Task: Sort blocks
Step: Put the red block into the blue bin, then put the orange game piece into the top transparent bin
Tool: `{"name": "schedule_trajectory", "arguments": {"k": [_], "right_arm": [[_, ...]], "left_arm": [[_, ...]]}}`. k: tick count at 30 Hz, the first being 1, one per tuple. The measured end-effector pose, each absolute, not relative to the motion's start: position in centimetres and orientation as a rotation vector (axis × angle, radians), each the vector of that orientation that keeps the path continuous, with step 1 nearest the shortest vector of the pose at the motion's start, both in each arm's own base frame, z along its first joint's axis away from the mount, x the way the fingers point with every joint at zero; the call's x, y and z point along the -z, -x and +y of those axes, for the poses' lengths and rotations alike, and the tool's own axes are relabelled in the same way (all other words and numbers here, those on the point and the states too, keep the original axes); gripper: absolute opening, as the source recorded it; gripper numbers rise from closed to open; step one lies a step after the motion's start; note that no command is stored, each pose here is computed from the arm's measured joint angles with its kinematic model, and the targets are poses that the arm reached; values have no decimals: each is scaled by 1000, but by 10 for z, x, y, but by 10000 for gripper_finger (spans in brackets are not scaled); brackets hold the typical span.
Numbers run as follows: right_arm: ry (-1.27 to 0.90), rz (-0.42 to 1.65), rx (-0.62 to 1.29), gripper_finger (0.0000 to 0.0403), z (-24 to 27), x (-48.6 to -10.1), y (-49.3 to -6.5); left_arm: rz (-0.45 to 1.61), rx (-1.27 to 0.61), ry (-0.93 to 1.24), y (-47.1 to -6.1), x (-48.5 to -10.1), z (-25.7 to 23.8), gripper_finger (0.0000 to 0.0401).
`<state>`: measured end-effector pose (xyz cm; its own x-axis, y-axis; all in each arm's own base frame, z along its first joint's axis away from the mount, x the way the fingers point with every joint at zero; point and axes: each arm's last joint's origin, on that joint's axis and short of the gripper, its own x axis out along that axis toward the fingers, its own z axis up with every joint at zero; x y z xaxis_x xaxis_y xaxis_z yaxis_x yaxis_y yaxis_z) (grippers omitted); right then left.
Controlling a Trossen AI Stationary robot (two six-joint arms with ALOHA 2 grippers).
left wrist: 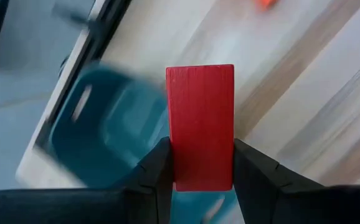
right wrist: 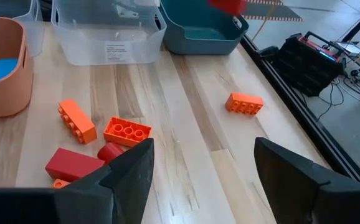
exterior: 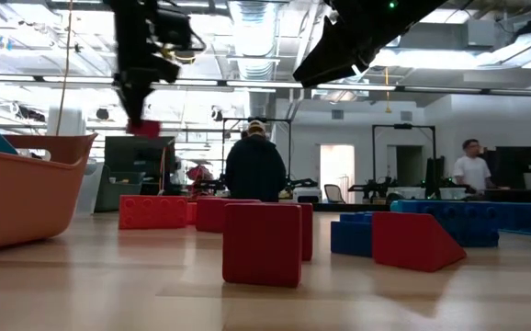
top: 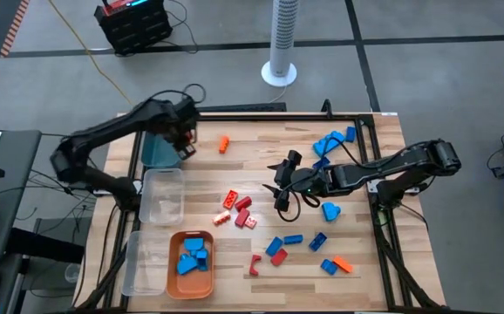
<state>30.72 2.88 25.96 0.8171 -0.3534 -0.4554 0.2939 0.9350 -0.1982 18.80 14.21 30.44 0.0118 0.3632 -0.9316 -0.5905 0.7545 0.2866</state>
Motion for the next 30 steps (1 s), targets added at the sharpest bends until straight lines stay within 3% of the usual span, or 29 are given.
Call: {"name": "schedule_trajectory", "arguments": {"k": [10,17,24,30], "right_arm": [[119,460,333,280,30,-264,-310],[119,457,314,280,34,-264,-310],[119,469,326,280,30,-263,-309],[108,496,355,280,22,-259,-308]], "left_arm": [[1434,-887,327,-136,-251,160,127],[1444,-895,345,-130,-250,173,207],[1353,-789,282,-152,-276,163,230],[1308,-587,145,-210,-267,112,232]]}}
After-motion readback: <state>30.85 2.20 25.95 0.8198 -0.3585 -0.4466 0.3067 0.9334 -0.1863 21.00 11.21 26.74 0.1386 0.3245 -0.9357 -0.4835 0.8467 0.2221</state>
